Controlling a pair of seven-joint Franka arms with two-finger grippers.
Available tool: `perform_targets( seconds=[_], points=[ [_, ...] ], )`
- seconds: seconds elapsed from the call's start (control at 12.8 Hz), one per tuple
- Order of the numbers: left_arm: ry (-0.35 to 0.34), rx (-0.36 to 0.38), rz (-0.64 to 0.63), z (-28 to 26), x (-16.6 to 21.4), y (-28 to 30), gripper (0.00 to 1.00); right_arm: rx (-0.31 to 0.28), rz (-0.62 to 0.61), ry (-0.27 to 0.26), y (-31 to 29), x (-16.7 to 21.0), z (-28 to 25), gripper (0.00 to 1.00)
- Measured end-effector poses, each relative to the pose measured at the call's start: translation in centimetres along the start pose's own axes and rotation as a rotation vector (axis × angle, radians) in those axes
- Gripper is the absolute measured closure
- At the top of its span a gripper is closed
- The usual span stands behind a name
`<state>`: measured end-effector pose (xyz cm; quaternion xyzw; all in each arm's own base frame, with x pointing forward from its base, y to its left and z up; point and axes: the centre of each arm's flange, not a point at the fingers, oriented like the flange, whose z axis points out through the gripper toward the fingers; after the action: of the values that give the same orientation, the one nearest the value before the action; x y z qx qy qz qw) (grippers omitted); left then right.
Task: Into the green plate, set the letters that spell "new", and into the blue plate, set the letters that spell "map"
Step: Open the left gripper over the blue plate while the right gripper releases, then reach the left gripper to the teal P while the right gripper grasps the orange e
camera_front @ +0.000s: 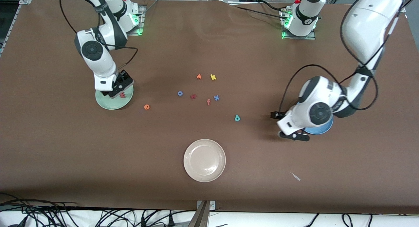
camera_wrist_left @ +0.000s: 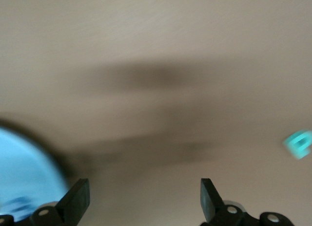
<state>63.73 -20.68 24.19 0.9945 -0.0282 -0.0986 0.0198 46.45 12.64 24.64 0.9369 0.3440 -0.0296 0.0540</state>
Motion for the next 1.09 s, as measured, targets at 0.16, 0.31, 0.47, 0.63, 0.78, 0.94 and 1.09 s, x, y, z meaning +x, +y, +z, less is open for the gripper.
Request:
perform_targets(
  seconds=[0.16,0.31,0.47,0.63,0.78,0.94,1.09],
  points=[
    [0.07,-0.049,-0.092,0.8,0.3,4.6,0.0,0.081,0.146,0.039,-1.6,2.3,-1.2,0.0],
    [0.095,-0.08,-0.165,1.9,-0.4,8.5,0.0,0.122,0.251,0.065,-1.9,4.5,-1.7,0.01],
    [0.098,-0.092,-0.214,2.7,-1.2,11.4,0.0,0.136,0.317,0.088,-1.6,5.8,-0.6,0.11],
    [0.102,-0.07,-0.262,4.2,-2.0,13.6,0.0,0.144,0.337,0.115,-1.6,6.5,1.5,0.19],
    [0.11,-0.04,-0.33,6.2,-2.8,15.3,0.0,0.149,0.349,0.143,-1.7,6.8,3.5,0.35],
    [0.103,-0.038,-0.421,7.9,-3.1,16.2,0.0,0.153,0.354,0.153,-1.7,7.0,4.6,0.44],
    [0.097,-0.041,-0.491,8.7,-2.9,15.9,0.04,0.15,0.357,0.172,-1.6,7.2,4.9,0.45]
  ],
)
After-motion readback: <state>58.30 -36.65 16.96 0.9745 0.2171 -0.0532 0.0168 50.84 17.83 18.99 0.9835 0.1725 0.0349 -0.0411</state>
